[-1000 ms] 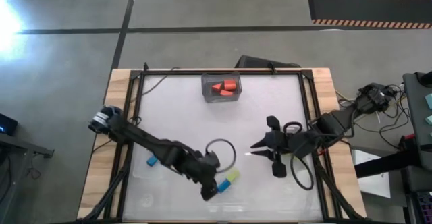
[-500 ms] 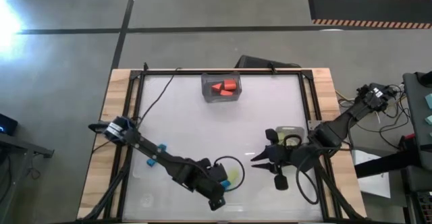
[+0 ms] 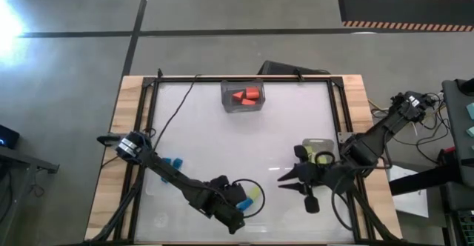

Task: Sort & place blocks by color
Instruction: Put the blue block into the white bin

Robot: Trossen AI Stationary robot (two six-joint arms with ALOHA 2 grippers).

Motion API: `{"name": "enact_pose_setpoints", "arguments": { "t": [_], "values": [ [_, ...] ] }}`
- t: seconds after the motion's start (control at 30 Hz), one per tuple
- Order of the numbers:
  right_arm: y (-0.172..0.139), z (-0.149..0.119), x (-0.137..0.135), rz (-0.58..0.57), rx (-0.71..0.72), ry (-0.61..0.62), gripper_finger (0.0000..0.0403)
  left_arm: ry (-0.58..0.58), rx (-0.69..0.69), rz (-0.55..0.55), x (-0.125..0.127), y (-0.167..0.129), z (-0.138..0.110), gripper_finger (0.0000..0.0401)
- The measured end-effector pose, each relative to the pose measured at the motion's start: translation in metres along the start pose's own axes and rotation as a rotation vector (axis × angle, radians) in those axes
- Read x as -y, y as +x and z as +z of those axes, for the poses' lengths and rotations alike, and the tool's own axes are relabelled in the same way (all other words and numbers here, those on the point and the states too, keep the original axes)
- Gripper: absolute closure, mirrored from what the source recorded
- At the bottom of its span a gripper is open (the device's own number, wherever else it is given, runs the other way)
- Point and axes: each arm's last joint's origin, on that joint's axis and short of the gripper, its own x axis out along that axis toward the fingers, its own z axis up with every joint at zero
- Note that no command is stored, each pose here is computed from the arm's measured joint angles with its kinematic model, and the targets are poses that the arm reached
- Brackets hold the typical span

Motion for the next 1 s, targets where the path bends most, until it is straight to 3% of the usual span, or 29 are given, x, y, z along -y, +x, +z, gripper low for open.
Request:
{"name": "enact_pose_setpoints", "arguments": {
  "t": [0.33, 0.63, 1.0],
  "values": [
    [0.0, -0.001, -0.001, -0.007, 0.001, 0.008, 0.0335, -0.016, 0.11, -0.02, 0.008, 0.015, 0.003, 0.0173],
    [0.0, -0.002, 0.0, -0.027, -0.002, 0.004, 0.0335, -0.011, 0.072, 0.039, 0.005, 0.055, -0.012, 0.0173],
    [0.0, -0.002, 0.001, -0.029, -0.006, 0.007, 0.0335, -0.03, 0.093, 0.049, -0.002, 0.068, -0.017, 0.0173]
  ]
}}
